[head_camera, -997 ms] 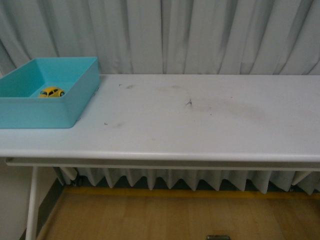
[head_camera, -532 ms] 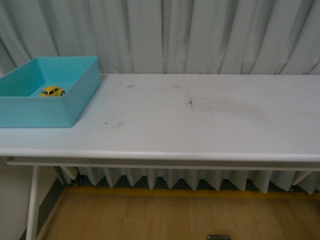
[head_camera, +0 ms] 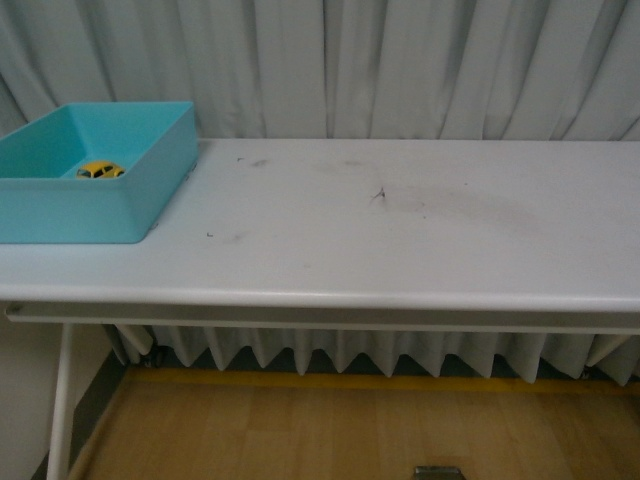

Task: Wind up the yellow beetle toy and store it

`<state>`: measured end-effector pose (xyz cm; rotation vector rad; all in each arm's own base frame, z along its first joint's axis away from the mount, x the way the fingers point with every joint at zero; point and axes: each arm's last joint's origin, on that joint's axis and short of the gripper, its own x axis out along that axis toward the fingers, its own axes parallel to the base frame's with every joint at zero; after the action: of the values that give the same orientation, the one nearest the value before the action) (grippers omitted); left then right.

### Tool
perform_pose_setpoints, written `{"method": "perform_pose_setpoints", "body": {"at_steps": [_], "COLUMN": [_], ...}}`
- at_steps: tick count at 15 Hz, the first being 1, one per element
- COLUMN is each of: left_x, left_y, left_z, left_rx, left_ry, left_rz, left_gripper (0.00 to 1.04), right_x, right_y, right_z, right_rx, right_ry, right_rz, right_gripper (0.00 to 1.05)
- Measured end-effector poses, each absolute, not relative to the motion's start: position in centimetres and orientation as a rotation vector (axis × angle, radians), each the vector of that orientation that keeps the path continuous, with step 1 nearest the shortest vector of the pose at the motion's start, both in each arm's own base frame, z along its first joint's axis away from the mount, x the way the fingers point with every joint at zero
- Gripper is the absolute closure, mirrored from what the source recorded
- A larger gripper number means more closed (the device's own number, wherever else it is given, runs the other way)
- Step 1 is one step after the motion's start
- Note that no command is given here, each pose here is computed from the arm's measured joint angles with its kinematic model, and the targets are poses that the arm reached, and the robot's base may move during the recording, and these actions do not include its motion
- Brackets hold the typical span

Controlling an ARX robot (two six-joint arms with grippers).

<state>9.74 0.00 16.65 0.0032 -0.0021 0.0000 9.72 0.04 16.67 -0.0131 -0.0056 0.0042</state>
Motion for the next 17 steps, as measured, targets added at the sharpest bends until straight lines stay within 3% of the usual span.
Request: {"method": "perform_pose_setpoints", "body": {"at_steps": [17], "left_x": [9.74], "left_y": [0.00], "left_z": [16.63], "left_rx": [0.002], "left_ry": [-0.001], "left_rz": [0.000], "left_gripper": [0.07], "right_x": [9.72], "right_y": [0.04], "right_z": [16.65], "right_rx": [-0.011], "right_ry": [-0.004], "right_rz": [0.004], "right_gripper": [0.07]}}
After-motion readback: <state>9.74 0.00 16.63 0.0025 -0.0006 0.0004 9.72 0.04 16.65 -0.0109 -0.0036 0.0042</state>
